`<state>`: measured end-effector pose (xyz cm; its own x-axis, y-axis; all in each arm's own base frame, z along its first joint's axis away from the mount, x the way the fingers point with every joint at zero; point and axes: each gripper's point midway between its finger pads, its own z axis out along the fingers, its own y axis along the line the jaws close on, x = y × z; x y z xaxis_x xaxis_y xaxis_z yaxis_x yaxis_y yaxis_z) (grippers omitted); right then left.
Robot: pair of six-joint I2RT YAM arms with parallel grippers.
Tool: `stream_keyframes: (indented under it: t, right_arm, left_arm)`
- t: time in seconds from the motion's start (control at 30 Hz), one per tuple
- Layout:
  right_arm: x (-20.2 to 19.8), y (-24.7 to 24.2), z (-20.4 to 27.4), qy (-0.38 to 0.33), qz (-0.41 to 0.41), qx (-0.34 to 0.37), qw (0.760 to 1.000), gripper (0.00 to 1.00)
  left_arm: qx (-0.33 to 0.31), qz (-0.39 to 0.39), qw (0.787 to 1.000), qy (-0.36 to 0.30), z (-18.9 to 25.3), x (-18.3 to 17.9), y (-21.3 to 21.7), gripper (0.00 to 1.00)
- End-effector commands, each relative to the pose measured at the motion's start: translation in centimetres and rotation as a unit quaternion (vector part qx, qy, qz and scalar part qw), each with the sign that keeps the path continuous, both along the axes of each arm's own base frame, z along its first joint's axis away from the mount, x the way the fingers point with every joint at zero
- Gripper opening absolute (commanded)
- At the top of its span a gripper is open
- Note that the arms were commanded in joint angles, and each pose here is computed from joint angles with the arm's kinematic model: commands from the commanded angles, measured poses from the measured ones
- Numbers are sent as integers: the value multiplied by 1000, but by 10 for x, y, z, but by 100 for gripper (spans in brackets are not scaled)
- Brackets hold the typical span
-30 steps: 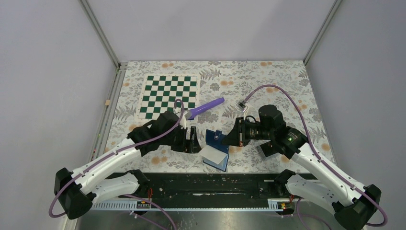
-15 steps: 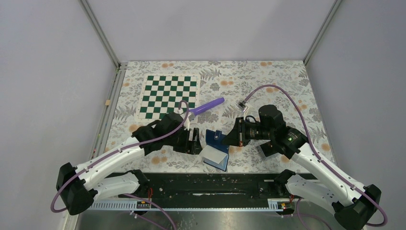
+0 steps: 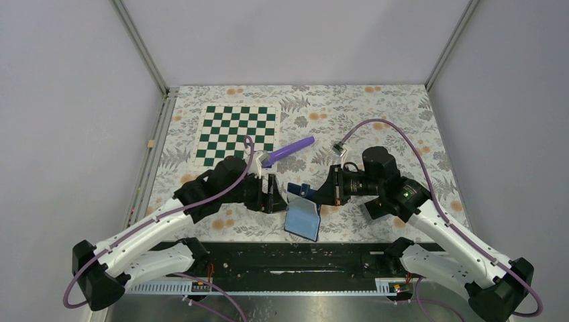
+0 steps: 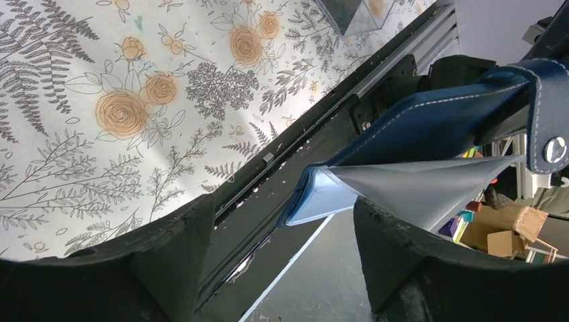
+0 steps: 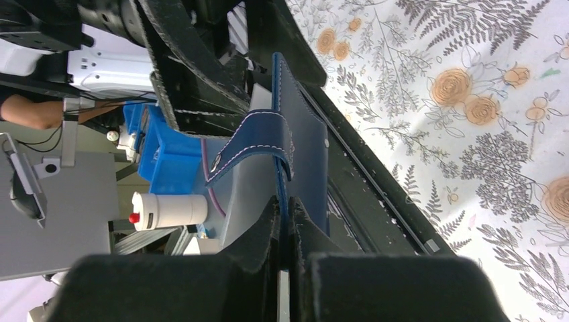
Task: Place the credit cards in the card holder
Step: Open the card holder.
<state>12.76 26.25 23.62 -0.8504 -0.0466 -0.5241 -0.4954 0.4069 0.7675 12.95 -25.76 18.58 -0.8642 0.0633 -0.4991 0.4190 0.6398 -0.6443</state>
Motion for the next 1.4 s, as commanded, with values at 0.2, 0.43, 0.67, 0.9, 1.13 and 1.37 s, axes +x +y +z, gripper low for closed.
stream_keyframes:
  t: [0.2,0.43,0.67,0.9,1.13,1.37]
  right_arm:
    - [-4,10,39,-20,29,67,997,0]
    - [-5,15,52,-10,39,88,995,0]
    - [-7,20,64,7,48,114,992,0]
    - [-3,23,70,25,41,118,992,0]
    - [6,19,57,29,7,80,996,0]
    - [15,16,39,54,-28,48,997,0]
  left_arm:
    - [-113,-26,992,-51,31,2,-23,79]
    - [-187,-34,974,-122,62,-5,-17,83]
    - [-224,-28,964,-140,73,-7,-9,85]
    - [-206,-17,971,-121,63,-2,-7,82]
    - [-74,67,990,-99,35,20,23,84]
    - [13,77,995,-62,13,23,35,86]
